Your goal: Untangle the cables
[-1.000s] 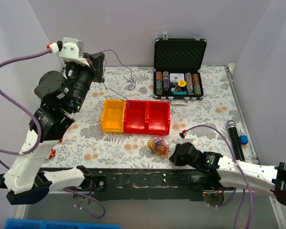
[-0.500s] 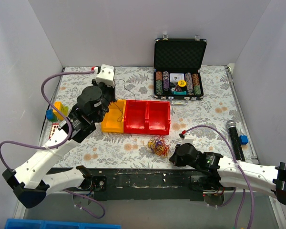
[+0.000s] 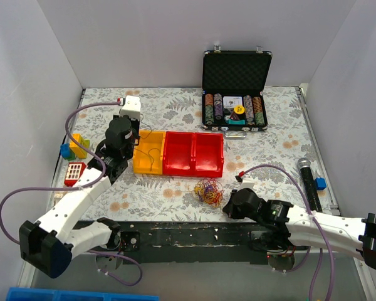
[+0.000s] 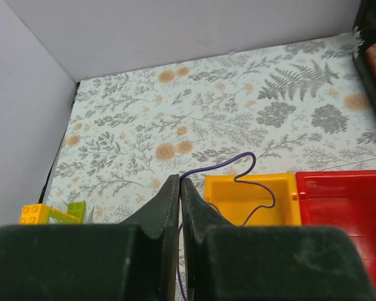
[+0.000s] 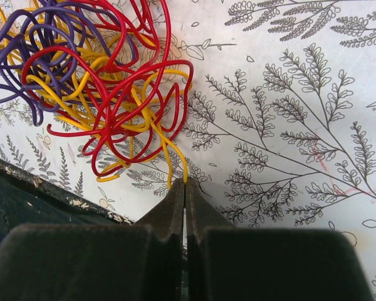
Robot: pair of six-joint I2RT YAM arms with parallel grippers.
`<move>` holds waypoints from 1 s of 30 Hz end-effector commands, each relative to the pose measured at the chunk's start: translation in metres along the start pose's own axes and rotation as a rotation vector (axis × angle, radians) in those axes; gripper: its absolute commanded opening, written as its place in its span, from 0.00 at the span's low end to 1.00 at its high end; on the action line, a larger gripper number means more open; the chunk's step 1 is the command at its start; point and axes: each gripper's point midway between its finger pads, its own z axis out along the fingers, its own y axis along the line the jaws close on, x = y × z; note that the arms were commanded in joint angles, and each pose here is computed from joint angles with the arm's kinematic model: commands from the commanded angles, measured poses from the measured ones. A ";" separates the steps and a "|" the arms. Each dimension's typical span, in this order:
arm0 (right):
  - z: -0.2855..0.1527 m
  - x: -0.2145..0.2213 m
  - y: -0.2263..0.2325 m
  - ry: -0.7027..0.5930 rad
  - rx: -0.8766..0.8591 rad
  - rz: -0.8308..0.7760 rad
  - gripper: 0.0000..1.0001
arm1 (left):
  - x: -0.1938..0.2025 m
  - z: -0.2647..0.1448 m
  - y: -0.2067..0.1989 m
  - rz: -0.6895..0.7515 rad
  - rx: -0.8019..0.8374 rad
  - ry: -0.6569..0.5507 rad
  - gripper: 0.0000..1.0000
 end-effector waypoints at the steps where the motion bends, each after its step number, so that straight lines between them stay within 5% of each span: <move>1: -0.002 0.011 -0.017 0.038 0.065 -0.029 0.01 | 0.003 0.016 0.004 -0.014 -0.007 -0.015 0.00; 20: 0.002 0.013 -0.013 0.053 0.058 -0.033 0.01 | -0.012 0.055 -0.013 -0.021 0.006 -0.072 0.00; 30: 0.002 0.010 -0.010 0.041 0.051 -0.037 0.01 | 0.077 0.045 -0.021 0.098 0.049 0.111 0.00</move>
